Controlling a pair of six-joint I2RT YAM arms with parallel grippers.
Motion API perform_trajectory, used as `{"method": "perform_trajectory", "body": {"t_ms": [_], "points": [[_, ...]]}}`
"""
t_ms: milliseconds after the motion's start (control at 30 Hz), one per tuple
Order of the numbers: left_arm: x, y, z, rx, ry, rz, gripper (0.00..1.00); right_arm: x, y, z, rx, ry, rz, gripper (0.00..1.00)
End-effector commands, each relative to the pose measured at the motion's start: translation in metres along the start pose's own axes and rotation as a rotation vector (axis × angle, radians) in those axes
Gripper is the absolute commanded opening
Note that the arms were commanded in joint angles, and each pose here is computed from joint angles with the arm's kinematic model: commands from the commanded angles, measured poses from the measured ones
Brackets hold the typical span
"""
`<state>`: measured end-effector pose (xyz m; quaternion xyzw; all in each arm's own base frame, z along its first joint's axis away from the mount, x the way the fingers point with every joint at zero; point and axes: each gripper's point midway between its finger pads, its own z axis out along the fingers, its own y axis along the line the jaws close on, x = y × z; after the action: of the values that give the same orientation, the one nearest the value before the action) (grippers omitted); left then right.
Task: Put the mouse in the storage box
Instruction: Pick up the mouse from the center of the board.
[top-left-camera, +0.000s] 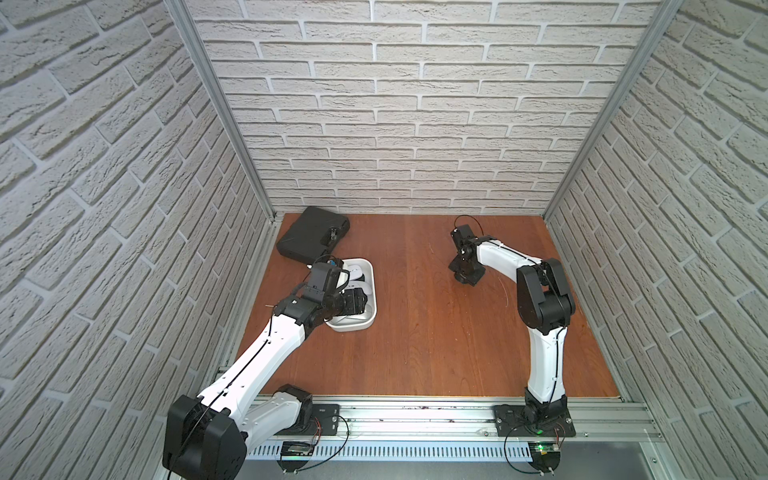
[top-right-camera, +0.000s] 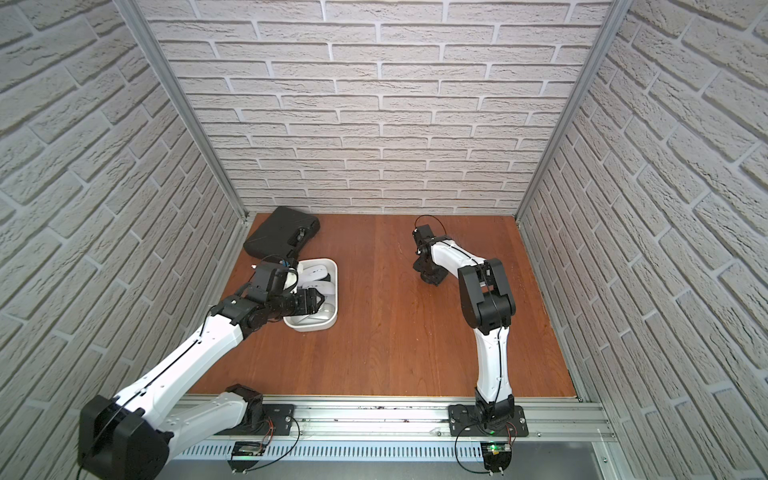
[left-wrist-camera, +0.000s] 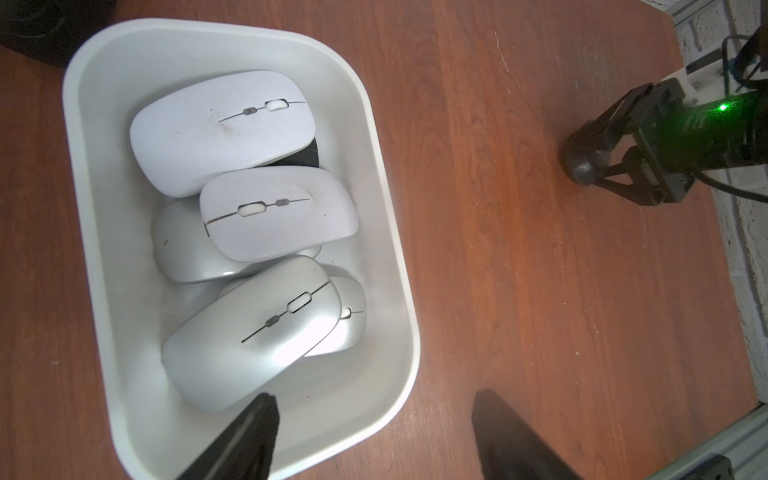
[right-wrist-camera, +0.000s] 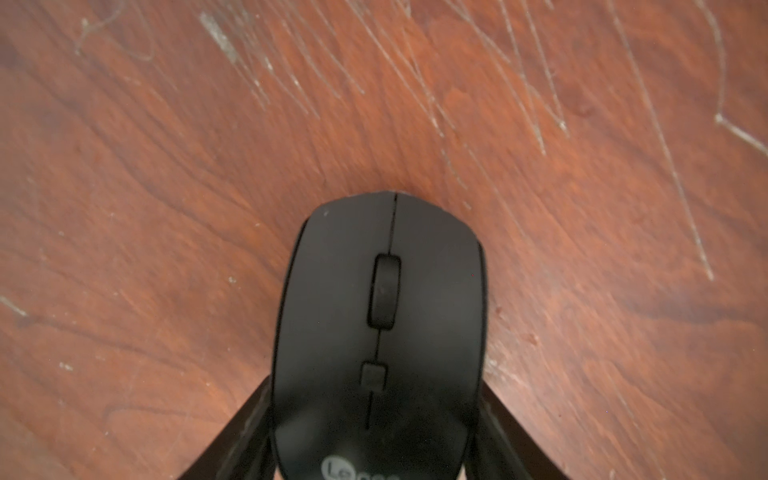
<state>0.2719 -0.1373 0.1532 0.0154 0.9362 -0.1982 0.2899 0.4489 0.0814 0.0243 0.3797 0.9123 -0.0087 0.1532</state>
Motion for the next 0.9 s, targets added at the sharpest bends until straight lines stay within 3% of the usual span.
{"method": "perform_trajectory", "body": {"t_ms": [0,200,433,667,867], "points": [[-0.009,-0.008,-0.002,0.04,-0.03,-0.005,0.78,0.009,-0.008,-0.004,0.016,-0.008,-0.123,0.33],[-0.017,-0.027,-0.006,0.142,-0.054,-0.022,0.78,0.004,0.012,-0.047,-0.139,-0.15,-0.314,0.27],[-0.03,-0.054,-0.012,0.286,-0.064,-0.035,0.78,0.025,0.054,-0.114,-0.385,-0.362,-0.655,0.26],[-0.039,-0.077,-0.023,0.417,-0.084,-0.041,0.78,0.076,0.079,-0.173,-0.751,-0.588,-0.924,0.17],[-0.04,-0.104,-0.035,0.585,-0.08,-0.028,0.78,0.147,0.077,-0.224,-1.161,-0.707,-1.206,0.17]]}}
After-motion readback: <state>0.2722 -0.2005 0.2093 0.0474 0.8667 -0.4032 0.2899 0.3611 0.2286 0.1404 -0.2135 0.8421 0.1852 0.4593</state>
